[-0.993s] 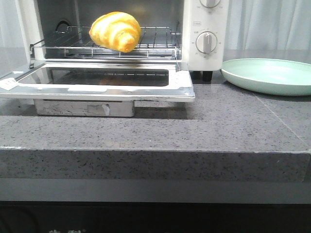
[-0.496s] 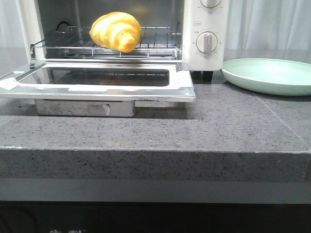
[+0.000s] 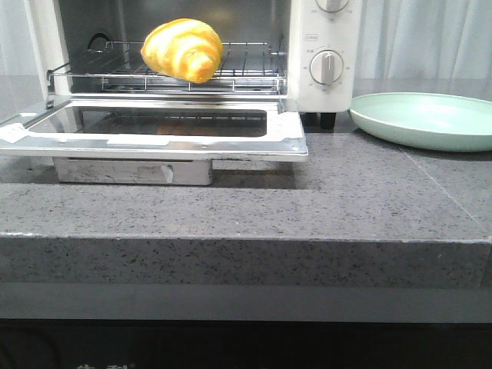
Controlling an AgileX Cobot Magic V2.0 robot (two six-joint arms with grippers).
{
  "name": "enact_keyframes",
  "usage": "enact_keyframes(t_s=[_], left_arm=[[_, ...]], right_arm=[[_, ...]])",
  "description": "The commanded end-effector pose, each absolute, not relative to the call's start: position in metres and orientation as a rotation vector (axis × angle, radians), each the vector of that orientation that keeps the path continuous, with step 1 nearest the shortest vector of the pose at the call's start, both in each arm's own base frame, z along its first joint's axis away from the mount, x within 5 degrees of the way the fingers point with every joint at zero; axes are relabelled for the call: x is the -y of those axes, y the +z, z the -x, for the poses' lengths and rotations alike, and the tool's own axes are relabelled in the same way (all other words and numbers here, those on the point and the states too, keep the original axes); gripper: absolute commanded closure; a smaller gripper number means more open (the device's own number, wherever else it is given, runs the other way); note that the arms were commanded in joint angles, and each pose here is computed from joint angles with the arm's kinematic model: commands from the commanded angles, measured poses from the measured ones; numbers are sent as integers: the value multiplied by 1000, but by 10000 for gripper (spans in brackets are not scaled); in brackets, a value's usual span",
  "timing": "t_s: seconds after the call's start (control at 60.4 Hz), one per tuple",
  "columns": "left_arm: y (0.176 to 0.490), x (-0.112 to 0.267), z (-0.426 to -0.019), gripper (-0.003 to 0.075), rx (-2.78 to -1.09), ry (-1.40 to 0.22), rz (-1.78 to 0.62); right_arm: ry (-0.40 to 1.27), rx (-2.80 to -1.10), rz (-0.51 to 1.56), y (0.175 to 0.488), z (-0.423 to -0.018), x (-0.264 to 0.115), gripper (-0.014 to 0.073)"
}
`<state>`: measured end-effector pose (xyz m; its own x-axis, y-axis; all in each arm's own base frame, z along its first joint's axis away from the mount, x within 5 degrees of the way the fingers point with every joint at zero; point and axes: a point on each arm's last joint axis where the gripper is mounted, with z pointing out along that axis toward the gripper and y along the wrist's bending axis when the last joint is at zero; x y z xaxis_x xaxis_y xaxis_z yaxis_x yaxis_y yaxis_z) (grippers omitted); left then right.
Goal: Put bread in oven
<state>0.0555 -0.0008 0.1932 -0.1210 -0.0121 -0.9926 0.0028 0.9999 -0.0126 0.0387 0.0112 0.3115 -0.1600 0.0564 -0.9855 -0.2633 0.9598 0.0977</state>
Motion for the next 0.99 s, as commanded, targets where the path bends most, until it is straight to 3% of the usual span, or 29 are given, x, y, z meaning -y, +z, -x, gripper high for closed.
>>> enact_keyframes(t_s=[0.0, 0.778, 0.976], left_arm=[[200, 0, -55, 741, -1593, -15, 24], [200, 0, -55, 741, -1593, -15, 24], [200, 0, -55, 741, -1593, -15, 24]], right_arm=[[273, -1618, 153, 325, -39, -11, 656], [233, -1599, 182, 323, -41, -10, 656], [103, -1547, 202, 291, -49, -10, 656]])
